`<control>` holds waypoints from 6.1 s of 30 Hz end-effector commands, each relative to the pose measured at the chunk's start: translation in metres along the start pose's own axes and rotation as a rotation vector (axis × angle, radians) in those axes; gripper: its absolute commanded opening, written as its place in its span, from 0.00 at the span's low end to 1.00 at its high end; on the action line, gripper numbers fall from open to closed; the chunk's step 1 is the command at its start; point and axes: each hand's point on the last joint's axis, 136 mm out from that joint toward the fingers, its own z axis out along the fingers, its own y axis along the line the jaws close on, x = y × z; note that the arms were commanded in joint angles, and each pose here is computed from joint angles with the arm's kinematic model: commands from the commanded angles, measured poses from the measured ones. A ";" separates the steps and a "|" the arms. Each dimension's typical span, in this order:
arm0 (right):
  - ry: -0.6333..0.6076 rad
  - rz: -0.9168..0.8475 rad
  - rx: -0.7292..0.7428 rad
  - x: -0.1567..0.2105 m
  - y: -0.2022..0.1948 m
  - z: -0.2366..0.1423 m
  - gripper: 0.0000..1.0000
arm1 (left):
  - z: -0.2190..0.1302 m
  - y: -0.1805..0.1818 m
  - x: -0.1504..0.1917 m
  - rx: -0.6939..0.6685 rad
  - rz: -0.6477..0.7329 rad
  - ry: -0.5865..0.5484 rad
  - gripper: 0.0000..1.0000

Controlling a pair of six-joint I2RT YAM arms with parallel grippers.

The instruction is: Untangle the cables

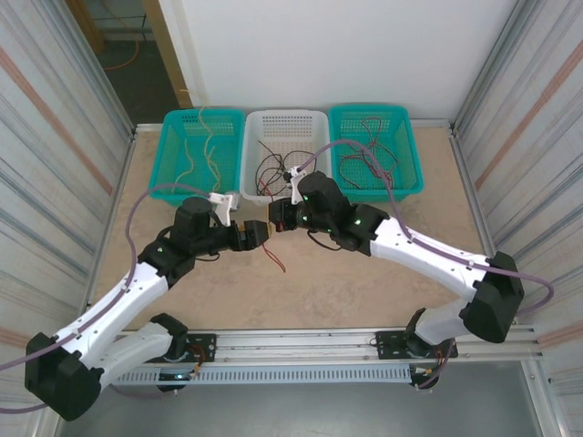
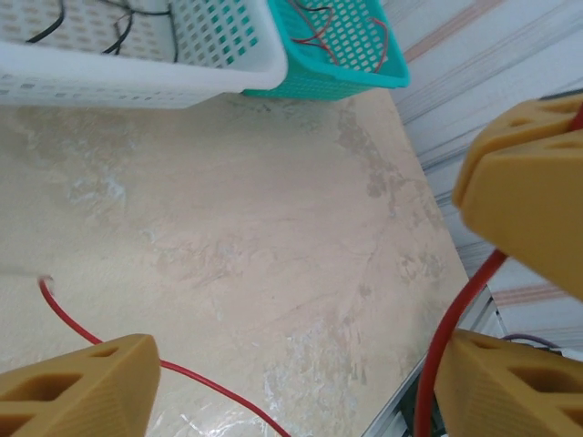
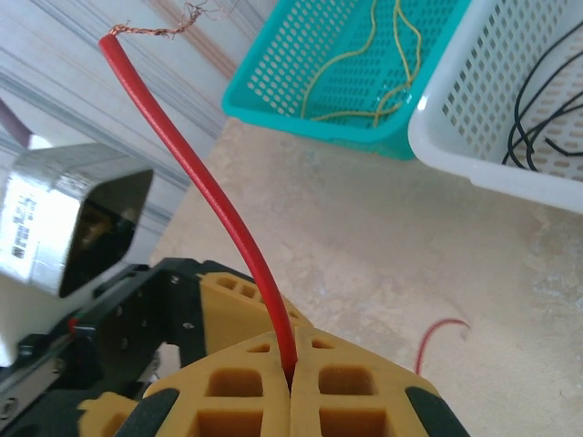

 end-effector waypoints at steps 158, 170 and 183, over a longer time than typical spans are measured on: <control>-0.609 -0.069 1.125 0.013 -0.408 -0.204 0.99 | -0.096 0.285 -0.078 -1.054 0.274 -0.579 0.99; -0.480 -0.116 0.909 0.008 -0.430 -0.144 0.99 | -0.054 0.294 -0.078 -0.930 0.364 -0.466 0.99; -0.437 -0.090 0.949 0.008 -0.434 -0.143 0.99 | -0.052 0.293 -0.078 -0.956 0.370 -0.448 0.99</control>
